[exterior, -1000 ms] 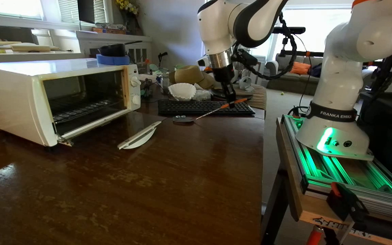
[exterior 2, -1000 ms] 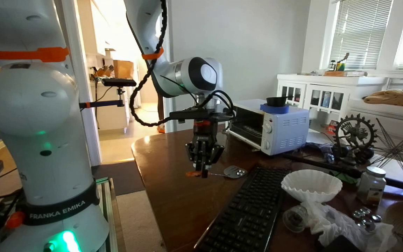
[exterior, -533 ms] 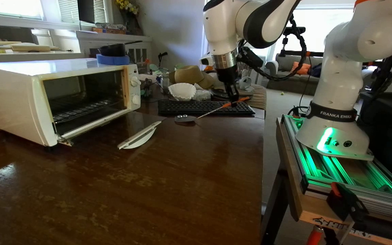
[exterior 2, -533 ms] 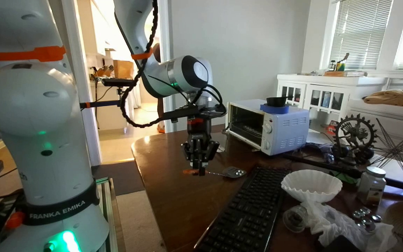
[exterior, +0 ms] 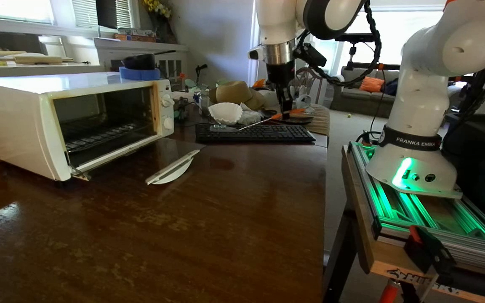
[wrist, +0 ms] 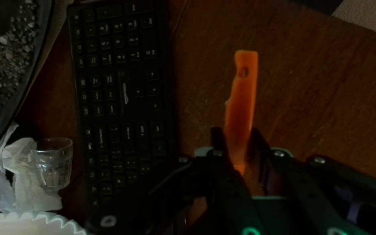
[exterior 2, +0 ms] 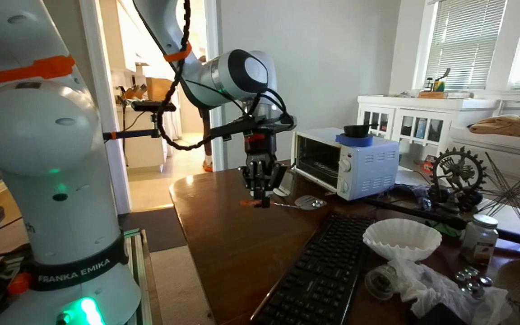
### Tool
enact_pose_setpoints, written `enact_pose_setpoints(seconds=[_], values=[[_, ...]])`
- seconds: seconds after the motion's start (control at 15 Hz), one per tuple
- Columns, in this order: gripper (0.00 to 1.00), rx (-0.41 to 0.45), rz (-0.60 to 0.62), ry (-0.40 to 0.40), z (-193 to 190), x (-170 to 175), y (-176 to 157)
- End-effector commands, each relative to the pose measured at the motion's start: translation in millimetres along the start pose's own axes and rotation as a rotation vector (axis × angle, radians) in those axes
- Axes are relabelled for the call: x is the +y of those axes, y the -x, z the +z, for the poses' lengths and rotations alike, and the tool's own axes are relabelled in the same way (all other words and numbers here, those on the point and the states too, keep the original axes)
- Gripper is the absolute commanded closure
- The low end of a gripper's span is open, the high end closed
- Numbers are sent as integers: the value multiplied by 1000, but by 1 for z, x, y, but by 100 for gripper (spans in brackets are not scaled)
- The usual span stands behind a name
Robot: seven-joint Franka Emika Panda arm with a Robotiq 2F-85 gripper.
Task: Use the fish slice to place the glass objects on top of the white oven.
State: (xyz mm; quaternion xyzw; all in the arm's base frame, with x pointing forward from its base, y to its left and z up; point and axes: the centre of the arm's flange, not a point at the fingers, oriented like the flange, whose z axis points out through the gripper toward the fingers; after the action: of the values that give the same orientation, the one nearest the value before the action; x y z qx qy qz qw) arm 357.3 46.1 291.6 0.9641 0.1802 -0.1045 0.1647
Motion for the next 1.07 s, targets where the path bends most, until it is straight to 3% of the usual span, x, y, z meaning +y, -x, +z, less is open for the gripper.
enact_pose_setpoints(seconds=[0.0, 0.2, 0.4, 1.0], values=[[94, -70, 7, -20, -36, 9, 23], [94, -100, 0, -15, -68, 20, 27], [94, -71, -13, 1, -104, 24, 25], [94, 20, -109, 26, -193, -16, -10]])
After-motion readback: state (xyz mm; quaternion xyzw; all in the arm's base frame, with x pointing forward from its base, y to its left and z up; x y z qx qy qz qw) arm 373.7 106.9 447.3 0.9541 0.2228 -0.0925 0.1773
